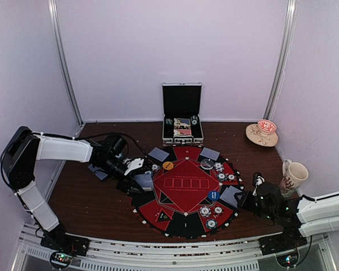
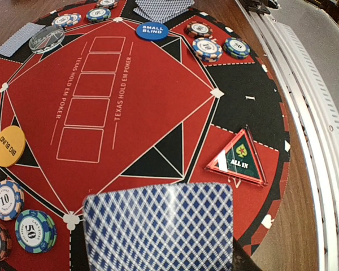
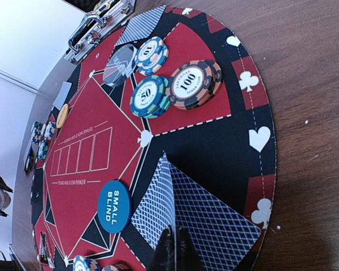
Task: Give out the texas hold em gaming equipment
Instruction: Distribute the poker card in the small blind area.
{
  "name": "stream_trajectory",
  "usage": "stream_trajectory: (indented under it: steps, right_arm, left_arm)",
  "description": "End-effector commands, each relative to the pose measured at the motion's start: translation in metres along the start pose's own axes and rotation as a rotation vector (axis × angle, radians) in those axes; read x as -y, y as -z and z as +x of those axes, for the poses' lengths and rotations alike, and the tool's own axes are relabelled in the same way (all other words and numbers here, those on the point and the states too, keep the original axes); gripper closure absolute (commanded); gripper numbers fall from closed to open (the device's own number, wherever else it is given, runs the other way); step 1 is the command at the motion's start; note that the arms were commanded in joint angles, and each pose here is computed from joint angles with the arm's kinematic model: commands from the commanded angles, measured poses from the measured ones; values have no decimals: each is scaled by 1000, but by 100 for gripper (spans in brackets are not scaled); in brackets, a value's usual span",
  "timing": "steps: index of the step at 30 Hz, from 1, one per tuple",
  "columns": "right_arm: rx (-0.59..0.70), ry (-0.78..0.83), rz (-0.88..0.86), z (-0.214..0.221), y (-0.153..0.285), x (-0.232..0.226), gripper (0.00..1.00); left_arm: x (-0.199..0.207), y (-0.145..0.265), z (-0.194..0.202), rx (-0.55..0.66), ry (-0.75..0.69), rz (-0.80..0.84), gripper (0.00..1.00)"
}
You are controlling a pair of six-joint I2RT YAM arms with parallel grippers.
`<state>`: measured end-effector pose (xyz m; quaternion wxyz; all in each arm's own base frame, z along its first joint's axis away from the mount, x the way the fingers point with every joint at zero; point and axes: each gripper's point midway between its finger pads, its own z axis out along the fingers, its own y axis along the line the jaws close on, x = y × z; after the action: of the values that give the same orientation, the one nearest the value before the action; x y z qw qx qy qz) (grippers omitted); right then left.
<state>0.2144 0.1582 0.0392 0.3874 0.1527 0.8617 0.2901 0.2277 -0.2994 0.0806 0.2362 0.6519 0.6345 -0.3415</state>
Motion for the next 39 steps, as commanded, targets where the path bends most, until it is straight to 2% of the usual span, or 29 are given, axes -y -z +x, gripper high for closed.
stream_trajectory:
  steps: [1, 8, 21, 28, 35, 39]
  right_arm:
    - [-2, 16, -4, -2, -3, -5, 96]
    - [9, 37, 31, -6, -2, -2, 77]
    - [59, 69, 118, -22, 7, 7, 62]
    - [79, 111, 174, -31, 10, 9, 39]
    - [83, 163, 143, -44, 5, -24, 23]
    - [67, 208, 44, -44, -5, -69, 20]
  left_arm:
    - [-1, 0, -10, 27, -29, 10, 55]
    - [-1, 0, -10, 27, -29, 10, 55]
    - [-1, 0, -9, 27, -28, 10, 55]
    - [-1, -1, -9, 26, -24, 11, 55]
    - [-2, 0, -9, 25, -24, 7, 55]
    - [-2, -1, -8, 23, -24, 7, 55]
